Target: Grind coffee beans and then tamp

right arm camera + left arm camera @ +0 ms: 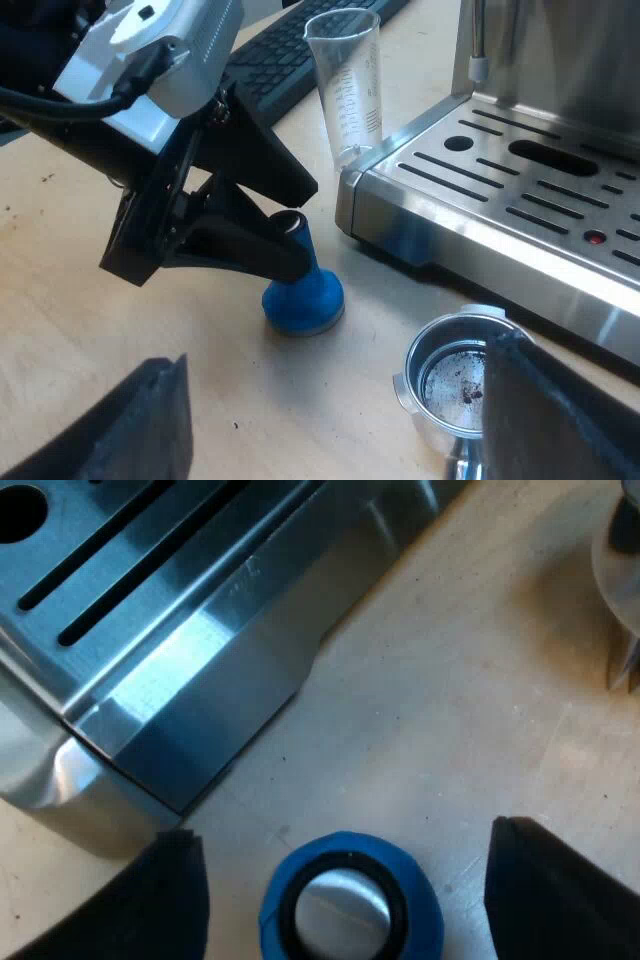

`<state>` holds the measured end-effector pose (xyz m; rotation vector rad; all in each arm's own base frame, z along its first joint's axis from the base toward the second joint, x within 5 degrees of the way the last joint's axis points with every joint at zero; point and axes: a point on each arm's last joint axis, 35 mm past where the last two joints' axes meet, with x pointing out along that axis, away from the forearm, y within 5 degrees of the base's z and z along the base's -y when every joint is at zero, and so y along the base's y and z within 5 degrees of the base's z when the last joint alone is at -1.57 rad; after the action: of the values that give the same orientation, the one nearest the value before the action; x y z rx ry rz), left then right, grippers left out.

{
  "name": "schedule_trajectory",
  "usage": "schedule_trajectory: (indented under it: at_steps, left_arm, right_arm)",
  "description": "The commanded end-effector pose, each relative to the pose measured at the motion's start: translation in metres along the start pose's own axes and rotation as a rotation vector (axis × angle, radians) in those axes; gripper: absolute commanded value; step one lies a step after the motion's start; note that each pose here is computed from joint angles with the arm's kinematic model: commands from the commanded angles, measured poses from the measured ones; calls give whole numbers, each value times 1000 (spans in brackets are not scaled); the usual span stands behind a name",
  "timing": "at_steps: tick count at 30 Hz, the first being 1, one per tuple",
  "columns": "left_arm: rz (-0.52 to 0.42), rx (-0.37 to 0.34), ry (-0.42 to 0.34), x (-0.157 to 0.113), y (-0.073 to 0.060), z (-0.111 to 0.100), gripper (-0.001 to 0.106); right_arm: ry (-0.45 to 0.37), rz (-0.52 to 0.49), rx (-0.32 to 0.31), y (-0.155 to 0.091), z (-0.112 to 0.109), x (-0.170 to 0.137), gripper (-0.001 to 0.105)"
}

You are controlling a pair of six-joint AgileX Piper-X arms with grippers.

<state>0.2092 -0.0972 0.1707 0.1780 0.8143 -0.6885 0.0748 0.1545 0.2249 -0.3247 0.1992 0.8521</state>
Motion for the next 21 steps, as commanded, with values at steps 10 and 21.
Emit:
schedule_trajectory:
  at_steps: [10,21]
  left_arm:
    - [36,19,-120,-24,-4,16,64]
    - [28,19,-117,-64,-13,32,80]
  right_arm:
    - [-9,8,-14,0,2,-1,62]
    - [41,13,13,1,-2,-1,62]
